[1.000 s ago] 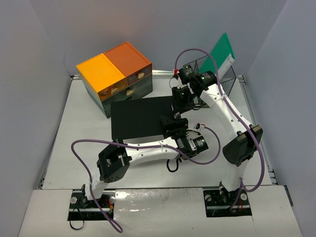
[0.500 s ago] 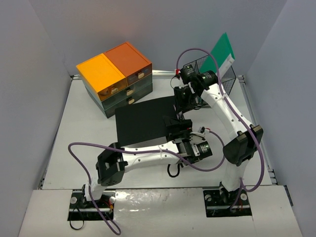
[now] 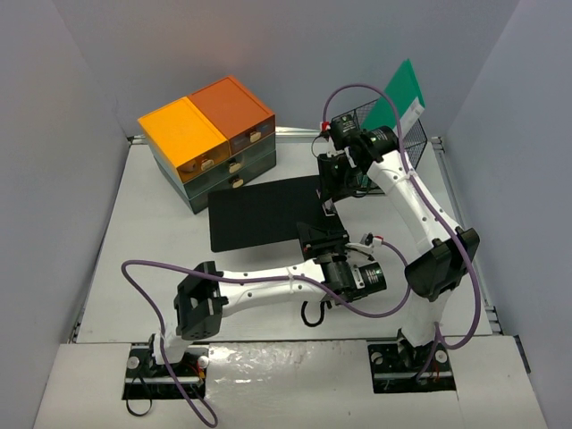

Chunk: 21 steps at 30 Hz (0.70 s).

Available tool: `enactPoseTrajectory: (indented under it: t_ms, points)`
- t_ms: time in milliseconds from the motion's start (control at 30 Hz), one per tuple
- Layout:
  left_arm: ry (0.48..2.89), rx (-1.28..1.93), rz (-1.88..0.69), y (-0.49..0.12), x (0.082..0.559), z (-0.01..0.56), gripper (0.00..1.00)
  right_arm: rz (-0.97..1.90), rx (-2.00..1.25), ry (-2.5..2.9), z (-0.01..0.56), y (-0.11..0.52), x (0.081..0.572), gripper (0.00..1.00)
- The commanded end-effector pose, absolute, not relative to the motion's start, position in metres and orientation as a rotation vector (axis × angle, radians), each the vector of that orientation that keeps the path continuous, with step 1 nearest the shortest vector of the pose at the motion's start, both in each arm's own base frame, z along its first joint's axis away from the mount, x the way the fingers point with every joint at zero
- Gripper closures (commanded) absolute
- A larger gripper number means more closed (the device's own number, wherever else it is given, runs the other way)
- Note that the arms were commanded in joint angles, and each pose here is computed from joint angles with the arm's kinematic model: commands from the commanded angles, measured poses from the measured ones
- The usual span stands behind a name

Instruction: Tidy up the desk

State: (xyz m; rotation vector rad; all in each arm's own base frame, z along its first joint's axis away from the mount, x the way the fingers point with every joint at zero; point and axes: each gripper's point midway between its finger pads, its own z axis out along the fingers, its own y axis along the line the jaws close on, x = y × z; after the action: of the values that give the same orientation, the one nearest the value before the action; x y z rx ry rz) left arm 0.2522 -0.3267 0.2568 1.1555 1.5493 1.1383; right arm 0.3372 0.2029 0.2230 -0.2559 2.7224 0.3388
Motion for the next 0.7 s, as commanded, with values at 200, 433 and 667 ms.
enactPoseTrajectory:
  t_ms: [200, 433, 667]
  points:
    - [1.577, 1.037, 1.078, -0.309, 0.248, 0.288, 1.0, 0.371, -0.249, 2.609, 0.263, 0.197, 0.338, 1.0]
    - [1.568, 1.041, 1.101, -0.309, 0.248, 0.282, 1.0, 0.389, -0.24, 2.589, 0.271, 0.199, 0.339, 0.94]
    - [1.558, 1.028, 1.118, -0.306, 0.248, 0.285, 1.0, 0.435, -0.208, 2.549, 0.288, 0.202, 0.338, 0.55]
